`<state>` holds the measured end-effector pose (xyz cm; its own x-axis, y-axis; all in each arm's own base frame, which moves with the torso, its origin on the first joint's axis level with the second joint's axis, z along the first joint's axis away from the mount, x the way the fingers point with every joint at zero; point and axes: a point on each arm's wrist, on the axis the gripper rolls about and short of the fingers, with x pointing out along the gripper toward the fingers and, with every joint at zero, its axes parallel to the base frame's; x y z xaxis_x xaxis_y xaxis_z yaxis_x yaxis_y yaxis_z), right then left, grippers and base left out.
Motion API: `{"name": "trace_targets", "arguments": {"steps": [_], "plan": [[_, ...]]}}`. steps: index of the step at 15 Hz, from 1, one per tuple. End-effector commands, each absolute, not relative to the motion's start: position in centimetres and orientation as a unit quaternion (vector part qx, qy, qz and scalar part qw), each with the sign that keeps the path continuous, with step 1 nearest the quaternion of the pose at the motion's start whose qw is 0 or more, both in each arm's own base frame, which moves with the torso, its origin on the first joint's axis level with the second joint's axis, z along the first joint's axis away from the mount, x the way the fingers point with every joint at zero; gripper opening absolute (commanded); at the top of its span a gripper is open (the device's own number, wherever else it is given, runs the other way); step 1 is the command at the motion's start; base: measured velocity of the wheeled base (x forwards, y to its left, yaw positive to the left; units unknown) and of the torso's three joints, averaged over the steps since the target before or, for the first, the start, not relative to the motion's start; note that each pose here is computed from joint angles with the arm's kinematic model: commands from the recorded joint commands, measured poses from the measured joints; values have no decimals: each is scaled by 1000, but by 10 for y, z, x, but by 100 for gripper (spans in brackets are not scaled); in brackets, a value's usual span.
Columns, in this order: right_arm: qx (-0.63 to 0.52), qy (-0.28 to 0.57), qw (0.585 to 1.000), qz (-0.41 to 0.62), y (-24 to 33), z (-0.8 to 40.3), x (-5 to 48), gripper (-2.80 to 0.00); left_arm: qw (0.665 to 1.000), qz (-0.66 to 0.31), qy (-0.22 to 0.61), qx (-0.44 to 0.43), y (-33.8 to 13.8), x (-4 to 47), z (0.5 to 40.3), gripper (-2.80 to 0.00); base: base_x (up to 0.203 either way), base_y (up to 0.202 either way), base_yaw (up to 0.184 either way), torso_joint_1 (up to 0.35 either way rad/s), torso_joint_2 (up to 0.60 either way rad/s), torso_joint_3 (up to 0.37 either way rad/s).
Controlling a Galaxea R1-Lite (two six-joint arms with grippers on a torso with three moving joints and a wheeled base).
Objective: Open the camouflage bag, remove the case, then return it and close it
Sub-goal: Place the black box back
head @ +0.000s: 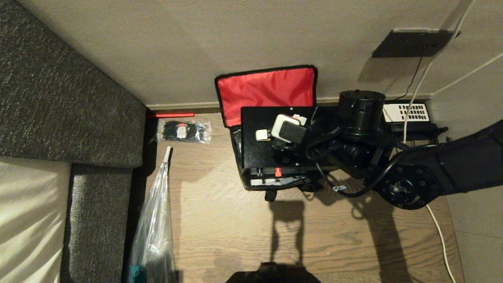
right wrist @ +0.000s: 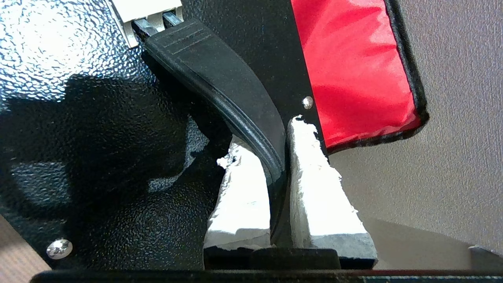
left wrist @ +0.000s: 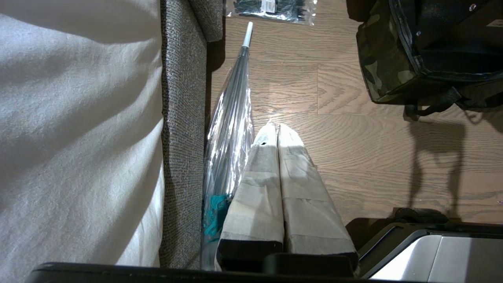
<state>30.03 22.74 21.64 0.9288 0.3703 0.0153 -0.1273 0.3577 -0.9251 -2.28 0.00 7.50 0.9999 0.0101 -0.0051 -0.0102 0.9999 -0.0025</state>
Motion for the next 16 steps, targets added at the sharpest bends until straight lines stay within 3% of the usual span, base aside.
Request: {"name": "trace_targets", "arguments": {"steps": [1, 16], "plan": [[-554, -101, 812, 154, 225, 207, 306, -280, 1000, 5, 3, -2, 0, -23, 74, -280, 0, 0, 0, 0, 0, 0], [-572, -128, 789, 184, 232, 219, 287, -280, 1000, 5, 3, -2, 0, -23, 74, -280, 0, 0, 0, 0, 0, 0]]}}
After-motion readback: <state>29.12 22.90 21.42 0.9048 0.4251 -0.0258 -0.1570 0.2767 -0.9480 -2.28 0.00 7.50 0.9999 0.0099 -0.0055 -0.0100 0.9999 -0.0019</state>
